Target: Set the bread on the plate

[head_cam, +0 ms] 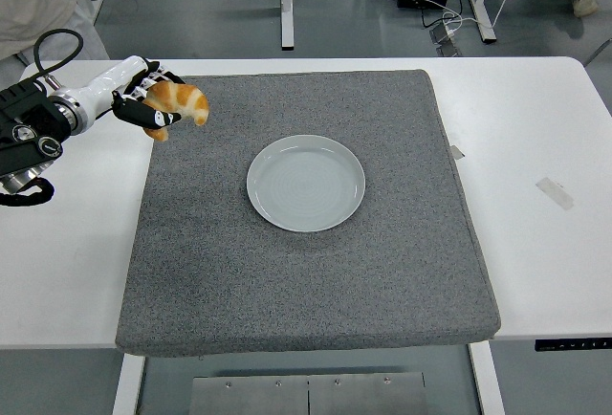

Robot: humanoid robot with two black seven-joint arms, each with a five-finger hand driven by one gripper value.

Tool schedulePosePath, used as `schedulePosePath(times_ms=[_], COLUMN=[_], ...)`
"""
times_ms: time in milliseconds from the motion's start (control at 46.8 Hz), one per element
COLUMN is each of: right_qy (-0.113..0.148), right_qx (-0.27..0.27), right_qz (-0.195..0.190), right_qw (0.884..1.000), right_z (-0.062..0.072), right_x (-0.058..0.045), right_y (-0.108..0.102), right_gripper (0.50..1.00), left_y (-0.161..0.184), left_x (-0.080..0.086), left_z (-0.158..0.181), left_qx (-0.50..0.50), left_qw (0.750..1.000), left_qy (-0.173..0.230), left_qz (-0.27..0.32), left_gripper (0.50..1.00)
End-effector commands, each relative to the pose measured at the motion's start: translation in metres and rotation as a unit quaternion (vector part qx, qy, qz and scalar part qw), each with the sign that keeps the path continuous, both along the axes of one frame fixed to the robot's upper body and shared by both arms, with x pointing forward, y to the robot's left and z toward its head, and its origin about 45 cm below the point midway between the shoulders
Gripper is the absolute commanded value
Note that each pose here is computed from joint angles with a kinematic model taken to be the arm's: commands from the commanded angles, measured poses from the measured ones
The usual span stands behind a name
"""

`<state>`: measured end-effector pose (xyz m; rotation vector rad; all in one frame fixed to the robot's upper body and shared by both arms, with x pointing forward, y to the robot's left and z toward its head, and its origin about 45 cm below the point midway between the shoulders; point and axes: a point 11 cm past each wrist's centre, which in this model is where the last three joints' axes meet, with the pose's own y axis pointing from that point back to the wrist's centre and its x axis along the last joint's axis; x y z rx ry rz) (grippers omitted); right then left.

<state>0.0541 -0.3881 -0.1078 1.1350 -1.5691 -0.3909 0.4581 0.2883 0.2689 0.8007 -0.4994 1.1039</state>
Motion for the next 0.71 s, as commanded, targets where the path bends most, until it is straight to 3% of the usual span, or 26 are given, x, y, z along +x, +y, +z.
schedulePosePath(times_ms=[0, 299, 684], right_qy=[0.000, 0.000, 0.000], right_qx=[0.000, 0.000, 0.000], right_qz=[0.000, -0.001, 0.000], right_qw=[1.000, 1.000, 1.000], right_z=[0.000, 0.000, 0.000], right_x=[0.000, 0.000, 0.000], right_y=[0.000, 0.000, 0.000], right_gripper=[1.000, 1.000, 1.000], left_y=[0.000, -0.016, -0.056], left_x=[0.001, 0.015, 0.019], left_z=[0.003, 0.038, 0.036], left_qx=[-0.007, -0.089, -0.115], left_qw=[1.000, 0.995, 0.993], left_qy=[-0.001, -0.038, -0.032], left_qz=[0.001, 0.013, -0.014], left_gripper=[0.500, 0.500, 0.500])
